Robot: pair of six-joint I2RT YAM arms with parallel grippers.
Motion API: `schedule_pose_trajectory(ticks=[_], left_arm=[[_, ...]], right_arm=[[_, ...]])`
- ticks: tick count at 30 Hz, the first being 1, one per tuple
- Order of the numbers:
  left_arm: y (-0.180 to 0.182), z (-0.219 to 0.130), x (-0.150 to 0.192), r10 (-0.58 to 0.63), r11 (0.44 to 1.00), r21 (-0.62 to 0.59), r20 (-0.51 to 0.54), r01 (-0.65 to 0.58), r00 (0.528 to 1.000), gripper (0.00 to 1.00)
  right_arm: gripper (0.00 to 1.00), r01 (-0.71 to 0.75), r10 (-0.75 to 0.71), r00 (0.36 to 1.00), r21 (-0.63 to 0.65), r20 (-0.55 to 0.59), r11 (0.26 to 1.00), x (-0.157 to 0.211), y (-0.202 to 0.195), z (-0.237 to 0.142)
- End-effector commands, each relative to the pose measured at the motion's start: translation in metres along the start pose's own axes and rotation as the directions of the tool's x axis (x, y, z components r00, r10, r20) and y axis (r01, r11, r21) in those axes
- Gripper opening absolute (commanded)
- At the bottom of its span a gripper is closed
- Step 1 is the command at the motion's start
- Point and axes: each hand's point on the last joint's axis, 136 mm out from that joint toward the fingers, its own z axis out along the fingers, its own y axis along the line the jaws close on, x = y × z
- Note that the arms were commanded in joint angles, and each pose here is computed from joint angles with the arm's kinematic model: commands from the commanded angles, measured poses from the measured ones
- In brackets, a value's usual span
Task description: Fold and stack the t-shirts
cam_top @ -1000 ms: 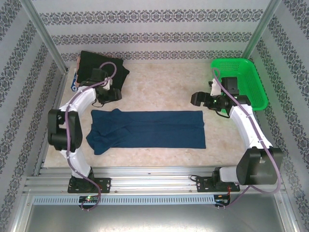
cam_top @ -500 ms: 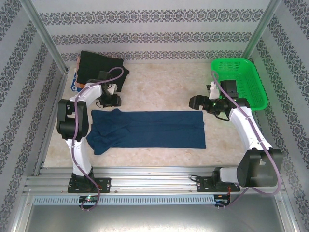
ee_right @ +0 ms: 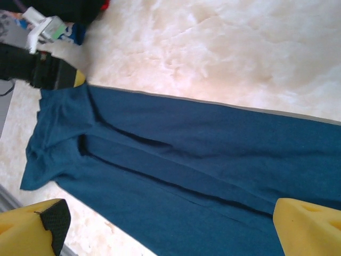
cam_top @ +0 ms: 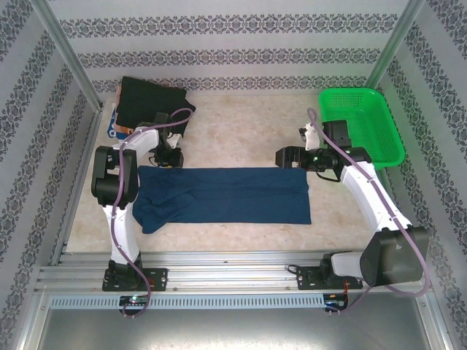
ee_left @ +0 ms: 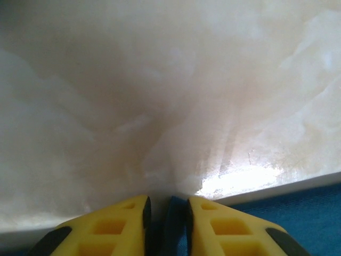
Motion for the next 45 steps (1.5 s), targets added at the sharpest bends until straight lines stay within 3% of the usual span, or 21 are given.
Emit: schedule_pose_trajectory(ticks=[1,6,15,22,32,45], left_arm=[[-0.002,-0.007,0.000,0.036,0.999,-0.017,-0.012,-0.036,0.999,0.22],[-0.007,-0.015,0.001,0.063,0.998,-0.015,-0.016,-0.064,0.998,0.09],[-0.030,-0.058,0.012,0.114,0.993,-0.026,0.064,-0.113,0.991,0.07],[-0.059,-0.077,0.047,0.116,0.993,-0.013,0.092,-0.116,0.989,0.07],[-0.096,-0.071,0.105,0.059,0.996,0.059,0.085,-0.064,0.995,0.08],[-0.130,-0.046,0.155,0.014,0.991,0.131,0.029,-0.018,0.999,0.09]], right_arm=[[0.98,0.101,-0.099,0.994,-0.050,0.043,0.994,-0.011,0.025,-0.010],[0.98,0.099,-0.097,0.995,-0.051,0.039,0.994,-0.012,0.026,-0.009],[0.98,0.105,-0.104,0.994,-0.037,0.042,0.994,-0.015,0.025,-0.008],[0.98,0.107,-0.105,0.993,-0.040,0.050,0.993,-0.023,0.026,-0.006],[0.98,0.097,-0.095,0.994,-0.045,0.045,0.994,-0.029,0.026,0.001],[0.98,0.068,-0.067,0.998,-0.036,0.021,0.997,-0.027,0.020,0.011]])
